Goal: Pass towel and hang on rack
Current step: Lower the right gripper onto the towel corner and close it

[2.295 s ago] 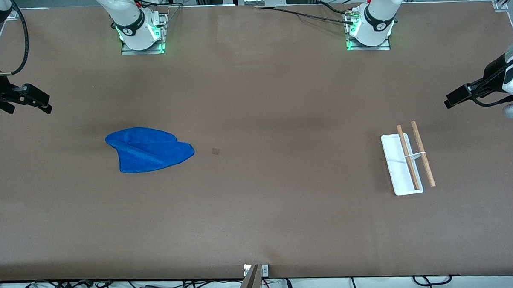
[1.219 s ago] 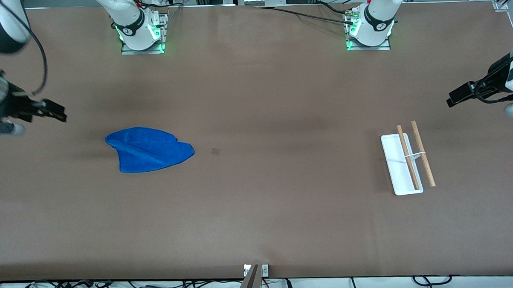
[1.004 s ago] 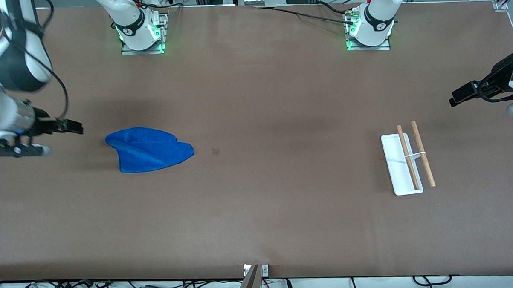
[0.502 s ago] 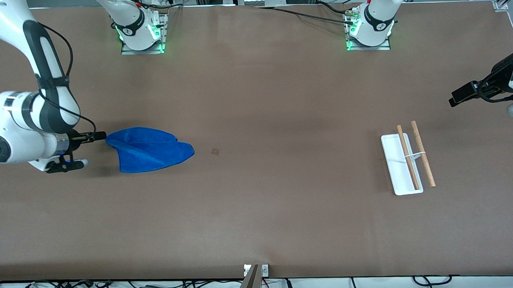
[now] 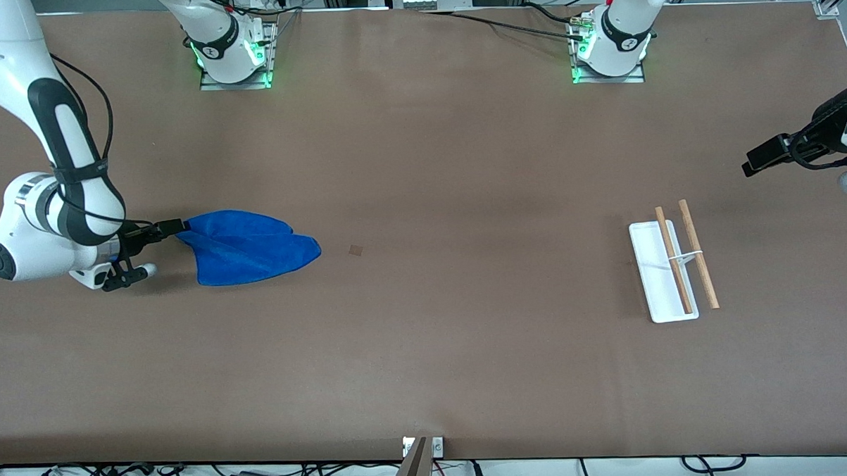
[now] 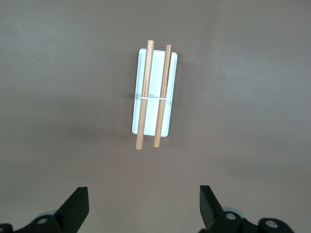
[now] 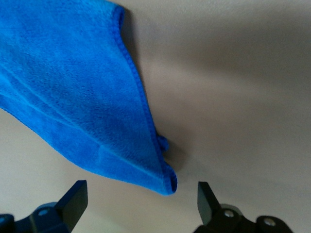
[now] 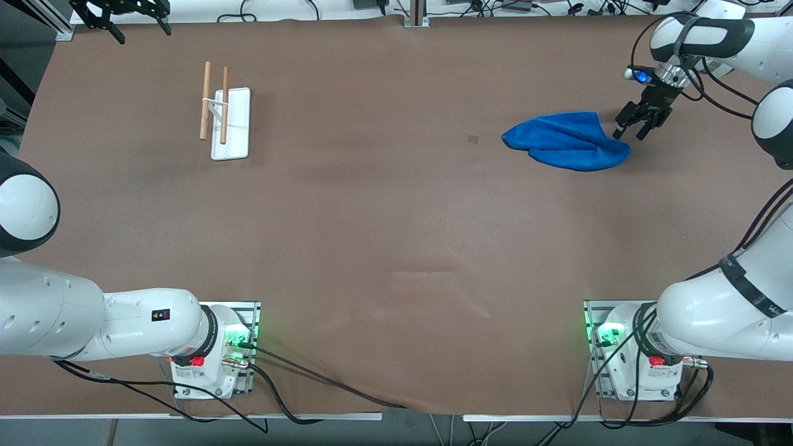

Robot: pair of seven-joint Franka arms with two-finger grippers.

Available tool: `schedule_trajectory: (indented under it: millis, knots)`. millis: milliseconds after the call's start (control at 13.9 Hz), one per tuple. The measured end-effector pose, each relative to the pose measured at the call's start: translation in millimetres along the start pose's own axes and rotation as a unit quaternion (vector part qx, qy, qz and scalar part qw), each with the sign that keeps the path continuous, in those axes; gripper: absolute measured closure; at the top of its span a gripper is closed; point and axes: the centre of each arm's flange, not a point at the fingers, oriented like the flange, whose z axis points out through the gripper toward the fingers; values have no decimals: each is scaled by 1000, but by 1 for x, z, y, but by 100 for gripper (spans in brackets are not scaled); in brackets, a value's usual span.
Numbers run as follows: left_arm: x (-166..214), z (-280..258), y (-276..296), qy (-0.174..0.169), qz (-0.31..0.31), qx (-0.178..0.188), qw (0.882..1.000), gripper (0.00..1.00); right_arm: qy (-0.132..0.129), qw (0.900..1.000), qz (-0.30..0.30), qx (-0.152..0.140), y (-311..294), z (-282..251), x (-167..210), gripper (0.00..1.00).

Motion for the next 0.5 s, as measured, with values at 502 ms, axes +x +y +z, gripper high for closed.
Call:
schedule_trajectory:
  millis: [502]
  knots:
    - [0,0,0,0,0,0,1000,0,3,1000,1,28,6,14,2,30]
